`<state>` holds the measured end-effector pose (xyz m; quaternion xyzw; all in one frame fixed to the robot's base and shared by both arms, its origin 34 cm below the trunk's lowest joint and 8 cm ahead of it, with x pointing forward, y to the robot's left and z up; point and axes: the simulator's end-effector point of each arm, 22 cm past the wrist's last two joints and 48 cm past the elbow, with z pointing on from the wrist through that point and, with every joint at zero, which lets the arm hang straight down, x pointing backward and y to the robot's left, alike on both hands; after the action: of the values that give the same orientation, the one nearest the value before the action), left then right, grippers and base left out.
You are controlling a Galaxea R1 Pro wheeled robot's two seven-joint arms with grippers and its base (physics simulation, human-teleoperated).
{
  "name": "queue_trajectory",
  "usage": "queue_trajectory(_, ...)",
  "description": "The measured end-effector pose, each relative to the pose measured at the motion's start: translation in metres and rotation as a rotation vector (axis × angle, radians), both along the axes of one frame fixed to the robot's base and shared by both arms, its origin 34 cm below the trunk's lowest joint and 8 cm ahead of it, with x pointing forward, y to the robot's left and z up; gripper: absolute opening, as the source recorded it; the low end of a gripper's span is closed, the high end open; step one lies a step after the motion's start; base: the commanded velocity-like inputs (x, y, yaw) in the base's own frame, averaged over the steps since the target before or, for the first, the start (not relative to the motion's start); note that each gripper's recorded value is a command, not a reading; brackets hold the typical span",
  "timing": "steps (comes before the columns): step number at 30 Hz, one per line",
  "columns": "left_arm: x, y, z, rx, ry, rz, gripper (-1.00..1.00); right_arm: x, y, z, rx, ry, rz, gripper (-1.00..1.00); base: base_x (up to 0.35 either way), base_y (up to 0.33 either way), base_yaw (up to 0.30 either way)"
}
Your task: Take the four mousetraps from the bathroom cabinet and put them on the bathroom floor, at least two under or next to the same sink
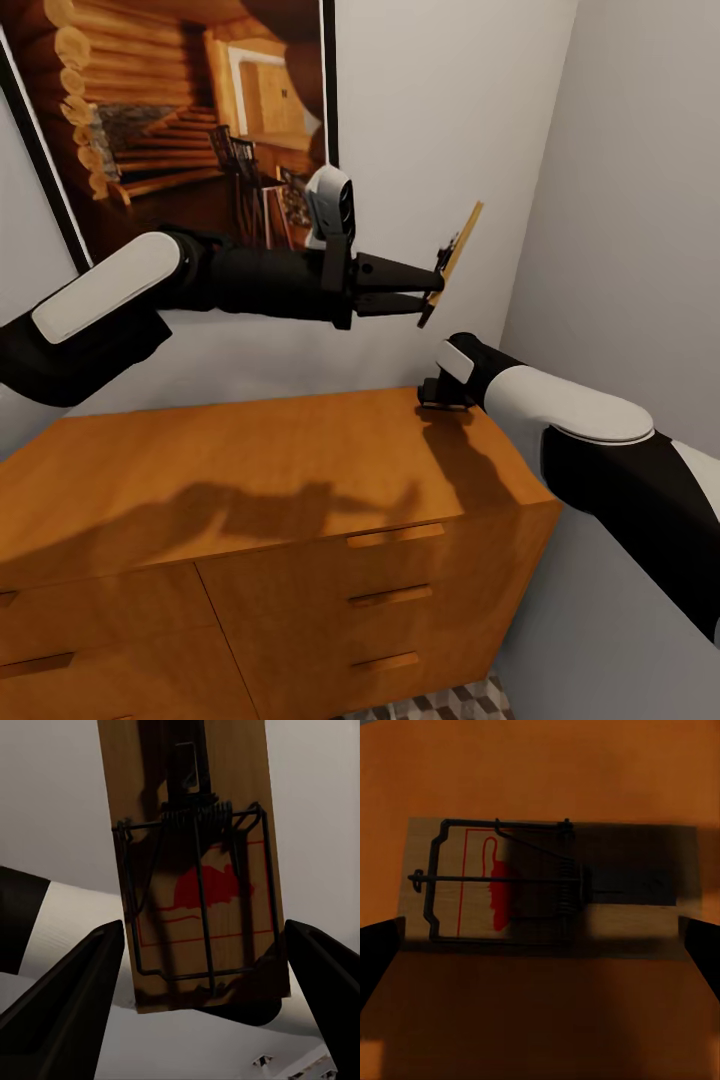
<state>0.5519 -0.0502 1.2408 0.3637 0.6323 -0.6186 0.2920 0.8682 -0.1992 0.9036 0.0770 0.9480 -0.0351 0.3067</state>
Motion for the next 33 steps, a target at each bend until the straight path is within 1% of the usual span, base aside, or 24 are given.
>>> queue_trajectory(13, 0.000, 0.000, -0.001, 0.003, 0.001, 0.001, -1.00, 0.000, 0.000, 0.000, -0.001, -0.001, 0.000, -1.00, 0.000, 0.000, 0.000)
queue_trajectory(19, 0.005, 0.001, 0.008, 0.012, 0.001, 0.015, -1.00, -0.003, 0.001, 0.000, 0.005, 0.015, 0.000, -1.00, 0.000, 0.000, 0.000)
queue_trajectory(22, 0.013, 0.001, 0.007, 0.035, -0.003, 0.047, -1.00, -0.004, 0.002, 0.001, 0.000, 0.023, 0.008, -1.00, 0.000, 0.000, 0.000)
queue_trajectory(26, 0.032, 0.002, -0.007, 0.106, -0.008, 0.123, -1.00, -0.006, 0.003, 0.001, -0.009, 0.035, 0.024, -1.00, 0.000, 0.000, 0.000)
queue_trajectory(27, 0.036, 0.003, -0.008, 0.115, -0.008, 0.135, -1.00, -0.007, 0.004, 0.001, -0.009, 0.038, 0.027, -1.00, 0.000, 0.000, 0.000)
queue_trajectory(29, 0.048, 0.006, -0.013, 0.149, -0.007, 0.183, -1.00, -0.008, 0.006, 0.002, -0.014, 0.045, 0.041, -1.00, 0.000, 0.000, 0.000)
queue_trajectory(30, 0.053, 0.009, -0.014, 0.165, -0.007, 0.206, -1.00, -0.009, 0.008, 0.002, -0.013, 0.049, 0.045, -1.00, 0.000, 0.000, 0.000)
queue_trajectory(32, 0.060, 0.013, -0.015, 0.181, -0.007, 0.233, -1.00, -0.011, 0.010, 0.002, -0.007, 0.057, 0.049, -1.00, 0.000, 0.000, 0.000)
queue_trajectory(33, 0.063, 0.015, -0.015, 0.189, -0.006, 0.245, -1.00, -0.012, 0.013, 0.002, 0.008, 0.061, 0.049, -1.00, 0.000, 0.000, 0.000)
